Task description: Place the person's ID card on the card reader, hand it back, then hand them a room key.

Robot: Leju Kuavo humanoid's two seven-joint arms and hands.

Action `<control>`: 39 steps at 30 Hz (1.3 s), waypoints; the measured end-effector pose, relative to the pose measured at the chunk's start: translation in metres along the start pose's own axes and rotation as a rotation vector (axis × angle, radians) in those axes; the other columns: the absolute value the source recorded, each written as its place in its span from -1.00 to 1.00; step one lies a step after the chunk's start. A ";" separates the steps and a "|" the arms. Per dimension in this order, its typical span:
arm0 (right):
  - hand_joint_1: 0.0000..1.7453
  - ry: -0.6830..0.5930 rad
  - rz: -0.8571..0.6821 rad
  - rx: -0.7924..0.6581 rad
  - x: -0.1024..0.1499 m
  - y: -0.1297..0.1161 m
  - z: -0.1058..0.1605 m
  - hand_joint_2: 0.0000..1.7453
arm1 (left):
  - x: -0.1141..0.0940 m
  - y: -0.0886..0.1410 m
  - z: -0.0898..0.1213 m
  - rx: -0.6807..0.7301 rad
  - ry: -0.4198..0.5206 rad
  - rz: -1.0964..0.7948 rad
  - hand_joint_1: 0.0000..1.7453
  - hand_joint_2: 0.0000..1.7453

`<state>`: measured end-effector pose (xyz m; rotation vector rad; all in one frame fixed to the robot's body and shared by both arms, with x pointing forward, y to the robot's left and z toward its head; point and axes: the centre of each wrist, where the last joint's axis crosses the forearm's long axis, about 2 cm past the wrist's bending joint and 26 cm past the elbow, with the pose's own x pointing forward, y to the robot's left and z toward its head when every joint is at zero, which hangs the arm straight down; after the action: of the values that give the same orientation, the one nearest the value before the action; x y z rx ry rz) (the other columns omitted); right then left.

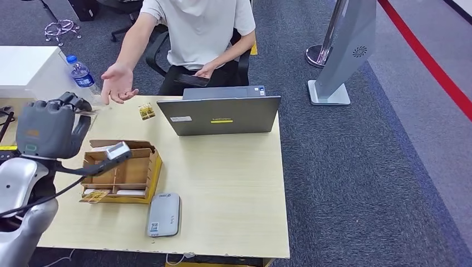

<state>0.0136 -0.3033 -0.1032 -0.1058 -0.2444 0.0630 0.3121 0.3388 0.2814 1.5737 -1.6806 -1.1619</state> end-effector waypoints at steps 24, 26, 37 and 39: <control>-1.00 0.005 0.053 0.044 0.008 0.003 -0.011 -1.00 | -0.050 -0.073 -0.080 -0.270 0.259 0.072 -1.00 1.00; -1.00 0.007 0.047 0.041 0.007 0.003 -0.010 -1.00 | -0.051 -0.072 -0.073 -0.261 0.252 0.097 -1.00 1.00; -1.00 0.012 -0.004 0.026 -0.006 -0.003 -0.008 -1.00 | -0.208 -0.028 0.053 -0.053 0.475 0.356 -1.00 1.00; -1.00 -0.022 -0.024 0.015 -0.006 -0.005 -0.008 -1.00 | -0.252 -0.007 0.093 0.050 0.569 0.409 -1.00 1.00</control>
<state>0.0102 -0.3091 -0.1120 -0.0870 -0.2672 0.0426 0.2761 0.6052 0.2719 1.3312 -1.5391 -0.4153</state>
